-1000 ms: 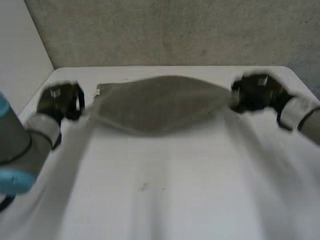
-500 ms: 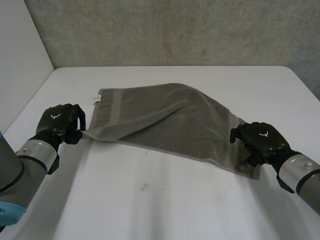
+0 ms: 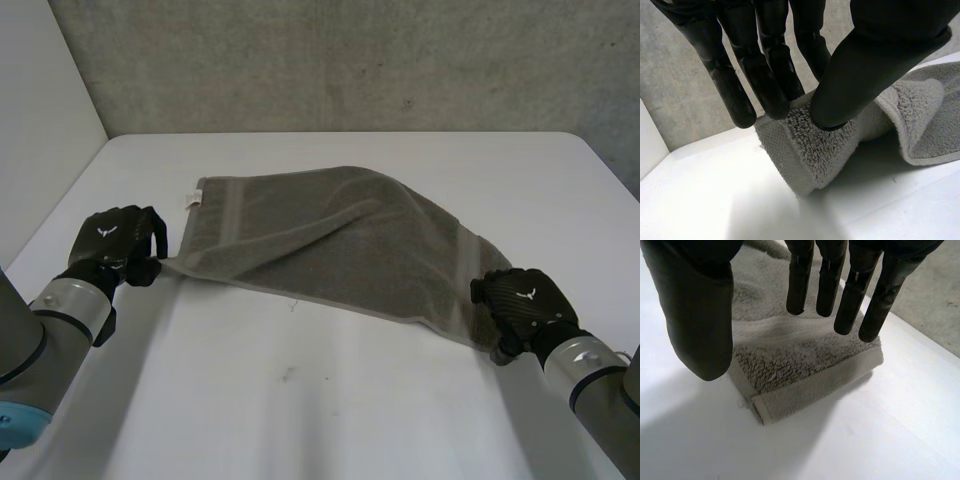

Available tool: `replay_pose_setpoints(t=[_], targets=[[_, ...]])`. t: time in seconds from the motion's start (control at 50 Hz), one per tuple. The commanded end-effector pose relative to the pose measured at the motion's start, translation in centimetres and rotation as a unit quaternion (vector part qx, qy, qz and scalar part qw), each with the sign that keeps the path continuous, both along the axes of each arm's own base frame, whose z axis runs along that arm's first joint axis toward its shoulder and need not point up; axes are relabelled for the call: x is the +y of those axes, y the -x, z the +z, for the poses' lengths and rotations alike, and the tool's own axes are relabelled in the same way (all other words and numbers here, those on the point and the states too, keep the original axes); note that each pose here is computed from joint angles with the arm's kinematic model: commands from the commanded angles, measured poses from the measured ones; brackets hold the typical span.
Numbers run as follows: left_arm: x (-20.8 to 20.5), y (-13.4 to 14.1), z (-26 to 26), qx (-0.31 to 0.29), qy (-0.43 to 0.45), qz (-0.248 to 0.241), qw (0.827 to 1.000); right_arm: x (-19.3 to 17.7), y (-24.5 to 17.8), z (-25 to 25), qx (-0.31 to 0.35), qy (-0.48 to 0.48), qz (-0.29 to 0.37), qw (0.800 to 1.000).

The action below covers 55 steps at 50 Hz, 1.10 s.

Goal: Fold the towel.

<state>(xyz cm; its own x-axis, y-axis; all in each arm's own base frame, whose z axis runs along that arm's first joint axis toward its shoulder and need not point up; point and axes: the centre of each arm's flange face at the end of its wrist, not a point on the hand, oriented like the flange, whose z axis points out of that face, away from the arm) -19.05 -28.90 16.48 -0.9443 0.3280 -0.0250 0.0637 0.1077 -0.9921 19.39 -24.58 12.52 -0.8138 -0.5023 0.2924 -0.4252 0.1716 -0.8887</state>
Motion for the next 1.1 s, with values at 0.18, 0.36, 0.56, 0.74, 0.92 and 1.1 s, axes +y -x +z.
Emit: replay_pose_setpoints(t=[0.18, 0.36, 0.56, 0.74, 0.92, 1.1], targets=[[0.2, 0.0, -0.2, 0.0, 0.004, -0.002, 1.0, -1.2, 0.0, -1.4, 0.027, 0.013, 0.01, 1.0], [0.2, 0.0, -0.2, 0.0, 0.004, -0.002, 1.0, -2.1, 0.1, -1.8, 0.042, 0.022, 0.007, 0.999], [0.2, 0.0, -0.3, 0.0, 0.004, -0.002, 1.0, -2.8, 0.0, -1.7, 0.046, 0.033, 0.009, 0.998], [0.2, 0.0, -0.3, 0.0, 0.002, -0.002, 1.0, -3.2, -0.1, -1.7, 0.047, 0.034, 0.01, 0.998], [0.2, 0.0, -0.5, 0.0, 0.001, -0.002, 1.0, -3.5, -0.1, -1.4, 0.046, 0.041, 0.01, 0.998], [0.2, 0.0, -0.5, -0.001, 0.0, -0.002, 1.0, -4.0, -0.2, -1.1, 0.045, 0.05, 0.01, 0.998]])
